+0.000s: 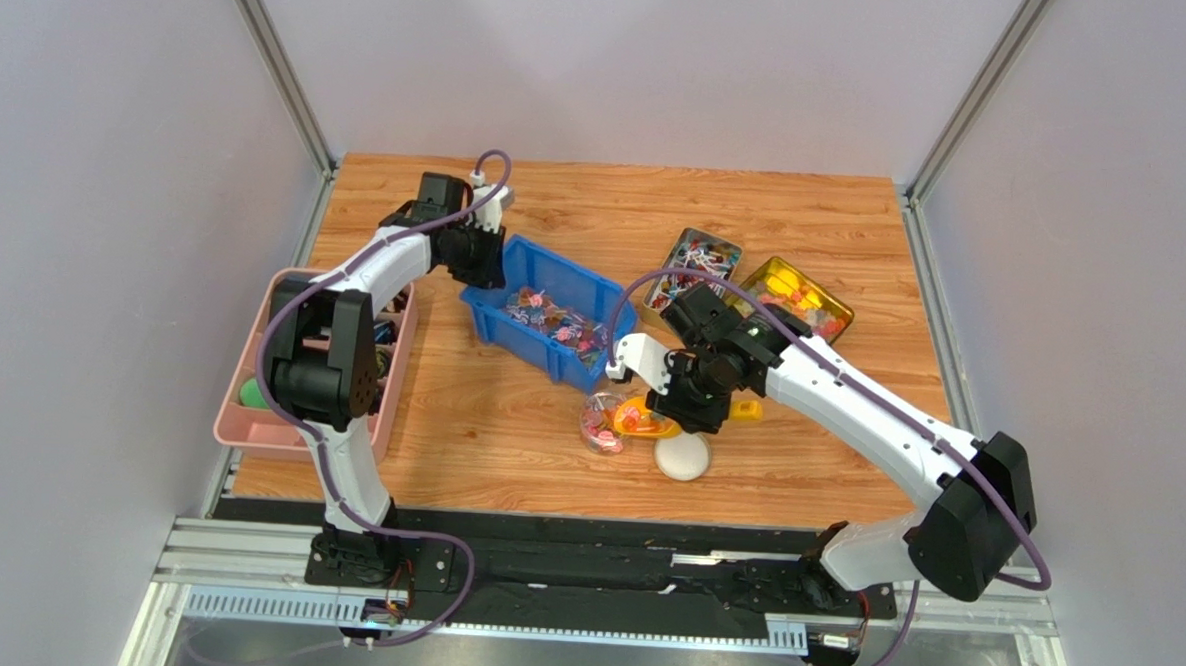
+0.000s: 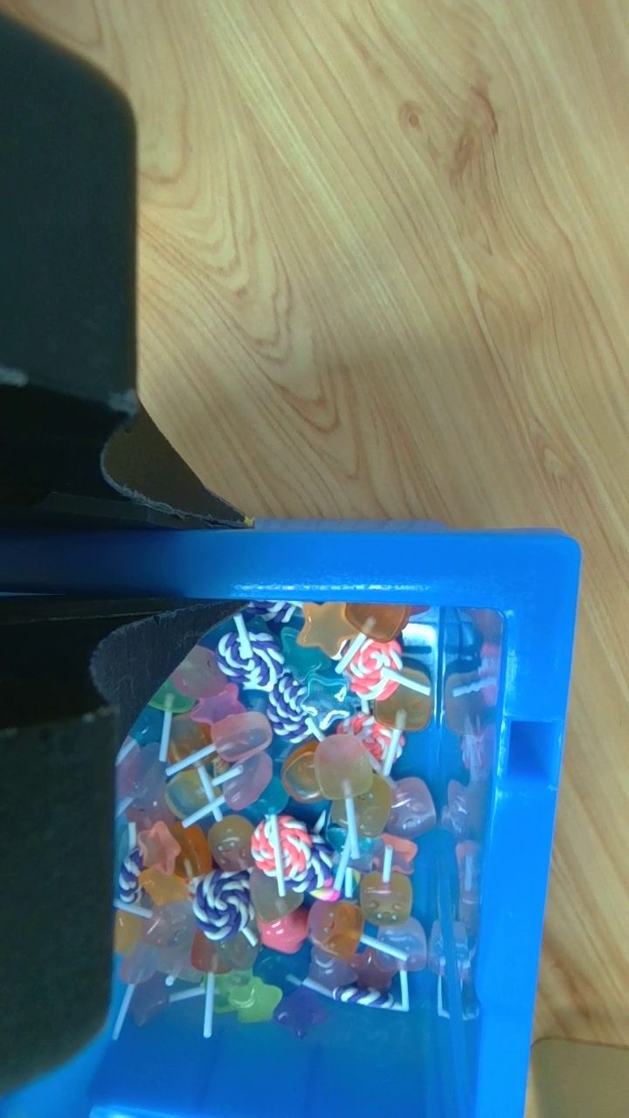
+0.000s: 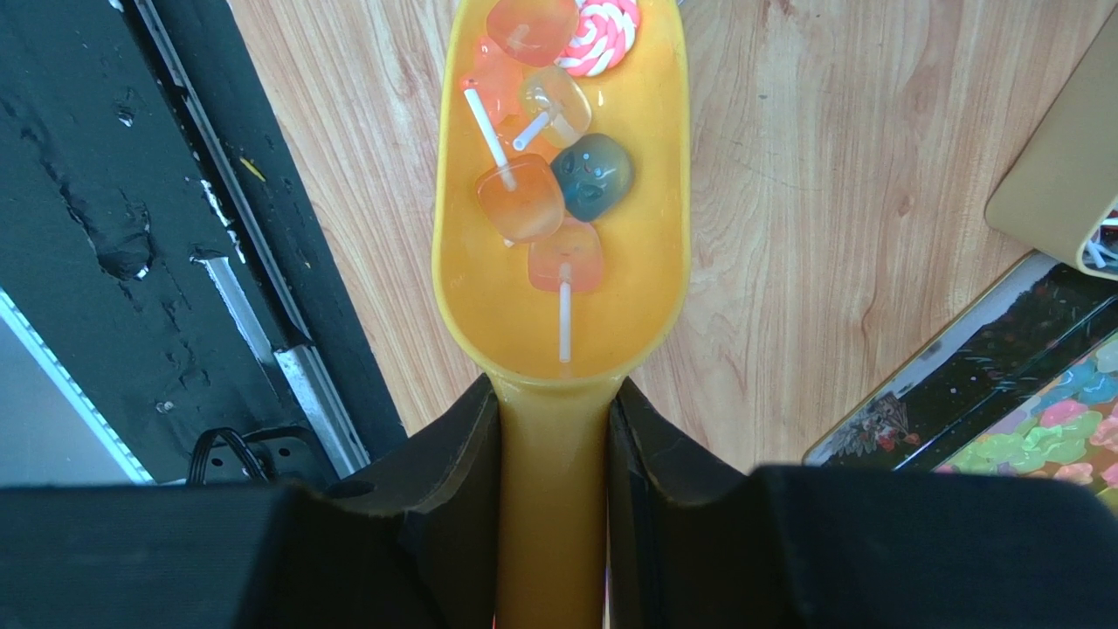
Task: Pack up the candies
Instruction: Place the fake candies in the packing bottle.
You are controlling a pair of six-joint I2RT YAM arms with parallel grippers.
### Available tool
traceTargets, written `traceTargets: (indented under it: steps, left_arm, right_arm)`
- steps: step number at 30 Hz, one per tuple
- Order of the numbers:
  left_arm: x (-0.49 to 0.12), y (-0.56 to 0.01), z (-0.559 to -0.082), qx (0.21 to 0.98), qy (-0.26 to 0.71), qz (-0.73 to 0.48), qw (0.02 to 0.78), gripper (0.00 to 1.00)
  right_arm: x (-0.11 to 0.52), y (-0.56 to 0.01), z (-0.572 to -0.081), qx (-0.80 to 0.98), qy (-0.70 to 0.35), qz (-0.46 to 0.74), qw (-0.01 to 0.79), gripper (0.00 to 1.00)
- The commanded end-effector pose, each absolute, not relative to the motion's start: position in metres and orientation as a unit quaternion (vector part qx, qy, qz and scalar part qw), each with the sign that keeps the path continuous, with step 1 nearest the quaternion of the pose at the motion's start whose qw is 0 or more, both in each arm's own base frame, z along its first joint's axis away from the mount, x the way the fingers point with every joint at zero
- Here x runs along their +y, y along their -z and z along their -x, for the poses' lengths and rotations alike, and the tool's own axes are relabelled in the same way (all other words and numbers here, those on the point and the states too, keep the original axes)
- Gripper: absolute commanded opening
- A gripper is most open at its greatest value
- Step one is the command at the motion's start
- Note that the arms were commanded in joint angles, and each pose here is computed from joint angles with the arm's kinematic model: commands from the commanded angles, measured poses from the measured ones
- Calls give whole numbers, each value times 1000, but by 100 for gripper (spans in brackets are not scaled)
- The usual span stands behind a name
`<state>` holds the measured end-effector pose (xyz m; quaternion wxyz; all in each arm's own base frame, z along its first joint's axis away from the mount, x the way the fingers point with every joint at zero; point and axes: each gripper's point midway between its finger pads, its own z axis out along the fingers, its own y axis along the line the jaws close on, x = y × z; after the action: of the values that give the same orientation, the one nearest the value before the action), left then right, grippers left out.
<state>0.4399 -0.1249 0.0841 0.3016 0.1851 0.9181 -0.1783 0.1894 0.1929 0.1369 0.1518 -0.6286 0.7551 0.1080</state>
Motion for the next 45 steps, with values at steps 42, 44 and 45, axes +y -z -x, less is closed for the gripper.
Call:
traceTargets:
  steps: [42, 44, 45]
  left_arm:
    - [-62, -101, -508, 921, 122, -133, 346, 20]
    - [-65, -104, -505, 919, 130, -136, 346, 22]
    - [-66, -106, -505, 919, 132, -135, 347, 26]
  right_arm:
    - [205, -190, -215, 718, -29, 667, 196, 0]
    - [211, -194, -225, 723, -24, 655, 219, 0]
    - [220, -197, -234, 720, -24, 650, 240, 0]
